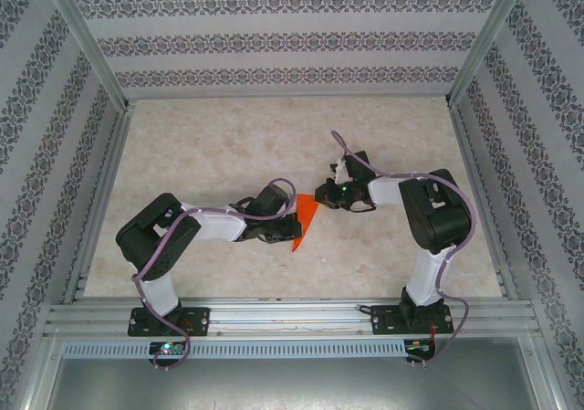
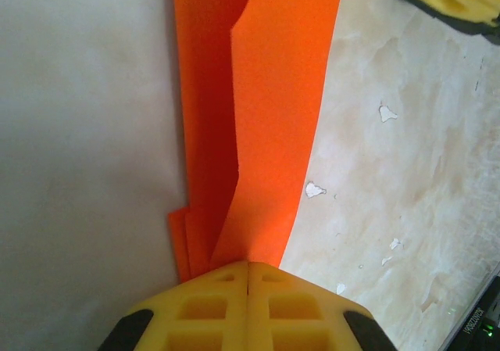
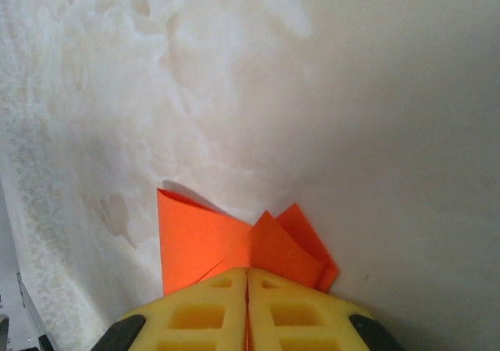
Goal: Fold a paper plane with a square sheet of paper (fold left side to right side)
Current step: Fold the wing for the fifth time at the center of the table.
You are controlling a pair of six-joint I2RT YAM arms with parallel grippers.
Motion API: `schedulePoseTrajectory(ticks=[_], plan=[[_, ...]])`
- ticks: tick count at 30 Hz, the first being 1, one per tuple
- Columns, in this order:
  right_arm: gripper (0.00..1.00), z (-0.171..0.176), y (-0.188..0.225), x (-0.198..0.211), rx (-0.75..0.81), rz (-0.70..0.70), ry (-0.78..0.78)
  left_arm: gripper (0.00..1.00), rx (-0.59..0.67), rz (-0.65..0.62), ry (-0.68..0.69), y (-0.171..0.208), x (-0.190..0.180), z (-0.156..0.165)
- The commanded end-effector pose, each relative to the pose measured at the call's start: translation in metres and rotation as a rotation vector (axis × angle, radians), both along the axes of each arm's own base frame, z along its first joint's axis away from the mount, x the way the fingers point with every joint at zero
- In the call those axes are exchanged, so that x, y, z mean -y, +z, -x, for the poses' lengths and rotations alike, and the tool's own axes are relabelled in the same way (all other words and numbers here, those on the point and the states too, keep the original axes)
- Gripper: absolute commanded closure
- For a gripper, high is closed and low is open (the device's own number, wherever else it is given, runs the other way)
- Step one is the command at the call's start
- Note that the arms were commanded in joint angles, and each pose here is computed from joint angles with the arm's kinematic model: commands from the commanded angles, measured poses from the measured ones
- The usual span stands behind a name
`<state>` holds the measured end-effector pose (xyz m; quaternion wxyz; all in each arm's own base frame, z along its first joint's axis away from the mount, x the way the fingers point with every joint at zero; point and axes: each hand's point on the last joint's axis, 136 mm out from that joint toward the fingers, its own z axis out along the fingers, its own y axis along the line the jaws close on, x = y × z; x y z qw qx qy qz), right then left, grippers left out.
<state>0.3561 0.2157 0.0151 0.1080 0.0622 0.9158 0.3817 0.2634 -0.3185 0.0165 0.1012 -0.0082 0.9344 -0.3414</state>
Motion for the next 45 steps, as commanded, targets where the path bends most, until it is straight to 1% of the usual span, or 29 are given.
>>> schedulePoseTrajectory(ticks=[1, 5, 10, 13, 18, 23, 27, 36, 45], plan=[[0.90, -0.039, -0.020, 0.047, 0.067, 0.172, -0.131, 1.00, -0.177, -0.236, 0.021, -0.059, -0.050, 0.040], [0.90, -0.049, -0.009, 0.052, 0.091, 0.162, -0.143, 1.00, -0.168, -0.227, 0.026, -0.058, -0.050, 0.040], [0.90, -0.050, 0.024, 0.052, 0.145, 0.122, -0.144, 1.00, -0.157, -0.216, 0.032, -0.056, -0.050, 0.039], [0.90, -0.034, 0.040, 0.045, 0.158, 0.082, -0.127, 1.00, -0.147, -0.211, 0.034, -0.054, -0.050, 0.039], [0.90, 0.013, 0.051, 0.017, 0.133, 0.004, -0.065, 1.00, -0.132, -0.201, 0.039, -0.050, -0.050, 0.037], [0.90, 0.046, 0.048, -0.014, 0.098, -0.056, -0.022, 1.00, -0.122, -0.195, 0.041, -0.048, -0.050, 0.036], [0.90, 0.060, 0.044, -0.038, 0.082, -0.078, 0.013, 1.00, -0.118, -0.193, 0.041, -0.047, -0.049, 0.036], [0.90, 0.071, 0.021, -0.055, 0.037, -0.049, 0.031, 1.00, -0.117, -0.192, 0.040, -0.047, -0.049, 0.035], [0.90, 0.071, 0.011, -0.060, 0.019, -0.037, 0.043, 1.00, -0.121, -0.190, 0.037, -0.048, -0.047, 0.035]])
